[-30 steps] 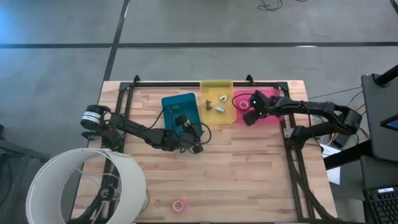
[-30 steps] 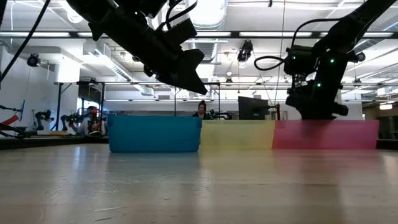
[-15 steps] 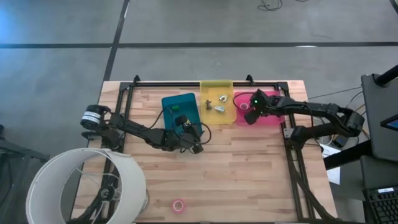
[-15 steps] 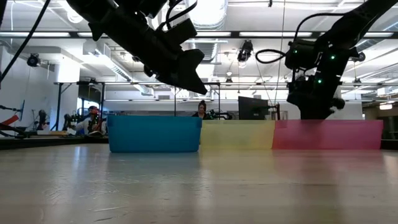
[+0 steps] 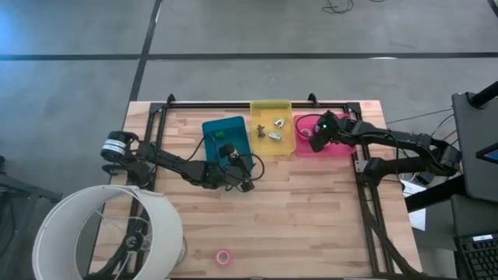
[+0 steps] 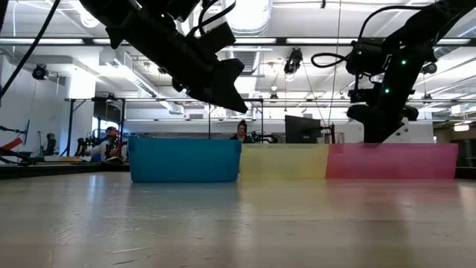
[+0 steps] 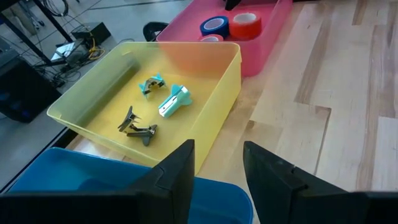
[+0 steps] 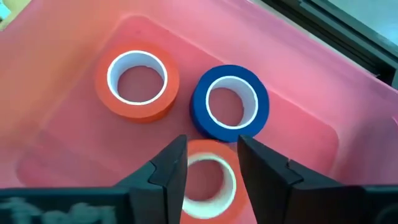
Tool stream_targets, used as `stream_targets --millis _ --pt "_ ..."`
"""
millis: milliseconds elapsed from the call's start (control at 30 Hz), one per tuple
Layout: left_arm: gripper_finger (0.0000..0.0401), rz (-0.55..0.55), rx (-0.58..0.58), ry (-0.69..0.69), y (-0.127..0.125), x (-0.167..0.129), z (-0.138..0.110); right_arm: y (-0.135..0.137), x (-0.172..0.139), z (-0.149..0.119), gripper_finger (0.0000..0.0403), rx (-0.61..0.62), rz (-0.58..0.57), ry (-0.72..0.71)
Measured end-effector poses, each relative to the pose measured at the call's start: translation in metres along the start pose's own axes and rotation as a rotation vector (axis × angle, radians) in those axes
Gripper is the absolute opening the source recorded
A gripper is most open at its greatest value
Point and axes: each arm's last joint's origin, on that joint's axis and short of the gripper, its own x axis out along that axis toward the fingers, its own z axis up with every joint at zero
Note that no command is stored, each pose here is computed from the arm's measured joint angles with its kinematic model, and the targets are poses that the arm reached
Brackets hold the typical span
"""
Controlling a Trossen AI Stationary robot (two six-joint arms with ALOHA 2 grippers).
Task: Pick and place Stapler, Stapler remover, tape
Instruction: Put the pink tape into the red bin
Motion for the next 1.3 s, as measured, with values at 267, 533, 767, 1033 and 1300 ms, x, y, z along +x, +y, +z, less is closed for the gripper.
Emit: stream_targets --millis 267,533,767,1033,1300 --pt "0.0140 -0.053 0.001 0.007 -0.002 0.000 0.000 0.004 -0.006 0.008 0.0126 0.011 0.108 0.001" --pt "0.0138 -0.628 -0.041 0.058 -0.013 -0.014 0.014 0.025 -0.019 0.017 0.0127 -0.050 0.288 -0.060" --pt "0.0136 -1.052 -0.119 0.170 -0.034 -0.037 0.018 0.033 -0.025 0.020 0.0140 -0.120 0.327 -0.101" --pt "0.0136 -1.141 0.012 0.268 -0.062 -0.071 -0.006 0.033 -0.025 0.020 0.0136 -0.121 0.327 -0.101" --pt "0.0136 -1.187 0.025 0.412 -0.080 -0.101 -0.026 0.033 -0.025 0.020 0.0136 -0.121 0.326 -0.100"
